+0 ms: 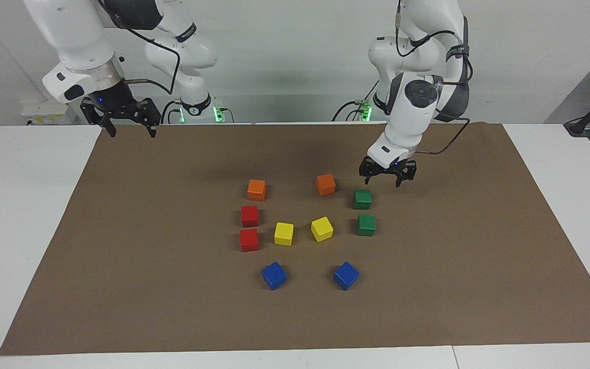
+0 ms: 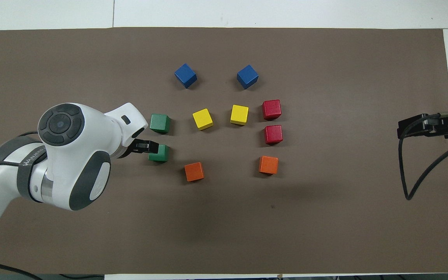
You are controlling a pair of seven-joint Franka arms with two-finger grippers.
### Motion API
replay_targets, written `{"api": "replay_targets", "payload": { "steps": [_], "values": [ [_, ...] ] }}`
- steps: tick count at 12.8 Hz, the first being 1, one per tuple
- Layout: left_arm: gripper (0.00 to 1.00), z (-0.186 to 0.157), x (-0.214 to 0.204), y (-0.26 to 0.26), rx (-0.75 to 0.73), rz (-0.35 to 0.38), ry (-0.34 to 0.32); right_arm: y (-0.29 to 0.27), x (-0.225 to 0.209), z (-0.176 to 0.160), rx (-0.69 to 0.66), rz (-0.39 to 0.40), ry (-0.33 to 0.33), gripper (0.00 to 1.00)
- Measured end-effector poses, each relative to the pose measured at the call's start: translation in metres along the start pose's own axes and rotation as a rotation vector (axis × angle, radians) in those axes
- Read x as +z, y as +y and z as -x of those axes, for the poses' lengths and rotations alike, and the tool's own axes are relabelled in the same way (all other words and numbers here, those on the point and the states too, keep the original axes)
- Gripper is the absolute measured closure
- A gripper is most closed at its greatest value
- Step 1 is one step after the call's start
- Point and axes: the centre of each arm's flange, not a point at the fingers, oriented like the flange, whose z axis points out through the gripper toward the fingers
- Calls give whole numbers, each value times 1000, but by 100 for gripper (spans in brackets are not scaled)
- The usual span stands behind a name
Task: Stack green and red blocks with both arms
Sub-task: 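Lift the green cube while the right gripper grasps the nearer red cube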
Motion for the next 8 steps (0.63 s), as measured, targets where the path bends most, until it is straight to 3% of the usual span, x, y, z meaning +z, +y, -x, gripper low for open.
{"api": "replay_targets", "payload": {
  "steps": [3, 8],
  "values": [
    [0, -4, 17, 9, -56, 5, 11, -12, 1, 1, 7, -2, 6, 0],
    [0, -11, 45, 13, -65, 8, 7, -143, 45, -11, 127, -27, 86, 0]
  ]
}}
